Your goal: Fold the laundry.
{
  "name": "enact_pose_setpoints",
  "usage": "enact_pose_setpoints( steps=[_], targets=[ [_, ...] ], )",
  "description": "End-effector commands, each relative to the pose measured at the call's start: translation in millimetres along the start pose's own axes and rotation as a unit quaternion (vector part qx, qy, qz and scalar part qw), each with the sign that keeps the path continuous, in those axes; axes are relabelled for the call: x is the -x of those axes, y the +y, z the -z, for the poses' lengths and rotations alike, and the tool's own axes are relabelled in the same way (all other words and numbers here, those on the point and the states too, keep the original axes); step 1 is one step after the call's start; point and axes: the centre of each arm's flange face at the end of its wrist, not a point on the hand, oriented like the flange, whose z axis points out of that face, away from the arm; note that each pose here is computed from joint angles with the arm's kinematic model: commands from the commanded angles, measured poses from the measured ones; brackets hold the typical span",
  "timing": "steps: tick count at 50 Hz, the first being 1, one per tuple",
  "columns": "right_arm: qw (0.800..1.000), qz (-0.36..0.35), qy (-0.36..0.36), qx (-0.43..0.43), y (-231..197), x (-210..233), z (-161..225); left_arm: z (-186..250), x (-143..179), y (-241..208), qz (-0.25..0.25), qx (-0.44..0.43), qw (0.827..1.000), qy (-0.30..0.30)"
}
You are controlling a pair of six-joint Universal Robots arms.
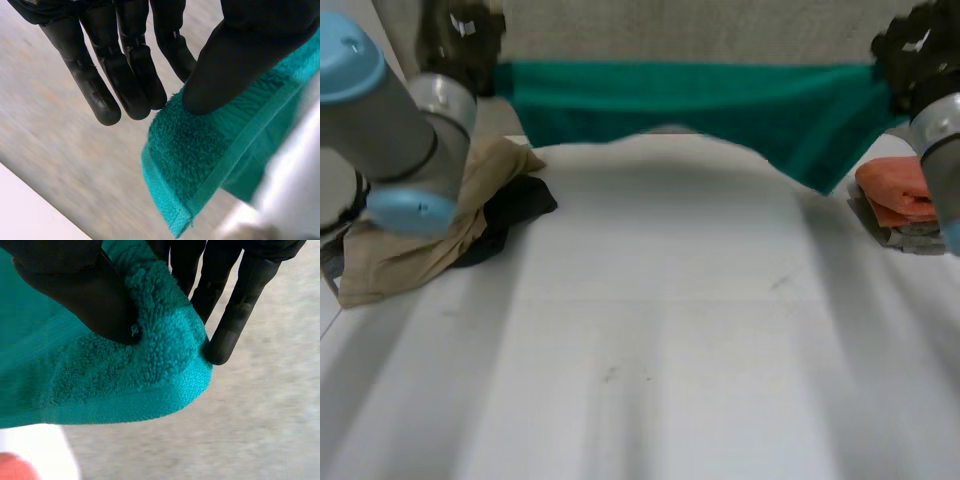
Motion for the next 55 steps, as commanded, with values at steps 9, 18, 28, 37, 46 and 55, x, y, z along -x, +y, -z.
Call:
enact_pose_setpoints(
  steps=[9,18,28,37,46,55],
  targets=[
    [0.942,-0.132,-0.240,0.192,74.4,88.4,58.3,76.5,-53.9,98.5,-0.006,0.169,0.980,0.107],
    [0.919,-0.210,-0.214,0.256,103.2,69.4,59.5,92.8,-62.3,104.3,-0.006,0.182,0.975,0.130],
    [0.893,-0.232,-0.259,0.286,115.5,75.1,70.2,104.9,-60.2,97.6,-0.003,0.182,0.973,0.142],
    [0.900,-0.189,-0.256,0.298,116.8,54.3,87.2,129.5,-51.9,82.9,-0.011,0.196,0.969,0.153],
    [0.886,-0.115,-0.309,0.327,69.5,3.2,135.2,200.4,-14.0,37.6,-0.054,0.263,0.942,0.204],
    [0.845,-0.044,-0.402,0.349,61.2,2.9,180.8,246.2,-13.6,37.7,-0.072,0.331,0.902,0.268]
  ],
)
